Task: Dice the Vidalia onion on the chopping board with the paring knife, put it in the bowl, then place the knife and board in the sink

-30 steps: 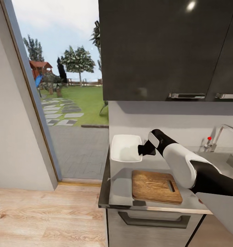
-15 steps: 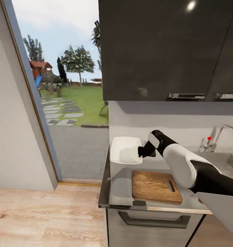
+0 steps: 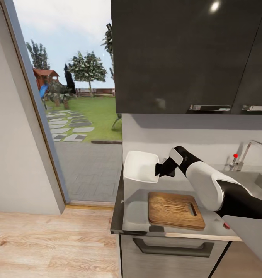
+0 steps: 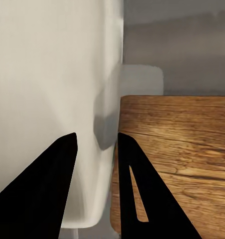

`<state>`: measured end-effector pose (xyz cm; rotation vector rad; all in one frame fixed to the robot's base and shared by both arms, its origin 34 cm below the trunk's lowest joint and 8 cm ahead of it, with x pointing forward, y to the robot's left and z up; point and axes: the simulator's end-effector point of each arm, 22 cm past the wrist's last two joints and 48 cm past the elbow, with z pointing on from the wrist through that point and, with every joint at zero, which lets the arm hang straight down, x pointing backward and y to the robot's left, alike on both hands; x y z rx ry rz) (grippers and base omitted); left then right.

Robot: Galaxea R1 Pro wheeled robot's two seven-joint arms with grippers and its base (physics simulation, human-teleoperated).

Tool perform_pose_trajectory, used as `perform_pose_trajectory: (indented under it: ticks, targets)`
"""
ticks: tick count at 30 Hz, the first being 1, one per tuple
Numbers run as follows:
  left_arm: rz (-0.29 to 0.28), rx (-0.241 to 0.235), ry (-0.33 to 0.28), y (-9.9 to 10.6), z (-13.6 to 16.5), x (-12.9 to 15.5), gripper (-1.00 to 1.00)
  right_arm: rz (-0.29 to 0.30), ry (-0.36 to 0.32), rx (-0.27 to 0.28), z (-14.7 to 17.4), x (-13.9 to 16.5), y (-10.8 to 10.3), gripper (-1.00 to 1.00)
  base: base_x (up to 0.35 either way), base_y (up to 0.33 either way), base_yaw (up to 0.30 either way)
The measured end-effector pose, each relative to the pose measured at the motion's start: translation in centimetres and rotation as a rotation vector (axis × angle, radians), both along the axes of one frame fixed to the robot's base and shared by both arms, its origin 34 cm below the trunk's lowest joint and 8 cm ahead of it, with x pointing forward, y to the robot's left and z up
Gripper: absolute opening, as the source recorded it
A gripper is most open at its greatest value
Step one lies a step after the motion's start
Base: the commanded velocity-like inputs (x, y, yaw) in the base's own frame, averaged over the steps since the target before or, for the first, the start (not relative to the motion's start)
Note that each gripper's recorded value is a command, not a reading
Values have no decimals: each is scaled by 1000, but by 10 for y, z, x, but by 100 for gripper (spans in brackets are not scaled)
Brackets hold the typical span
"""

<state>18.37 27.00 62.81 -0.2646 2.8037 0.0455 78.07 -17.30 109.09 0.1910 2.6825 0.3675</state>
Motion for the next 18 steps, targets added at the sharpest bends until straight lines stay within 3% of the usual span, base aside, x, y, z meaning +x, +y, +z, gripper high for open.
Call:
perform_pose_trajectory:
  ticks: [10, 18]
  targets:
    - [0, 0, 0, 0, 0, 0, 100, -2, 2, 5, 0, 0, 0, -100, 11, 0, 0]
    - [0, 1, 0, 1, 0, 0, 100, 5, 6, 5, -1, -2, 4, -100, 172, 0, 0]
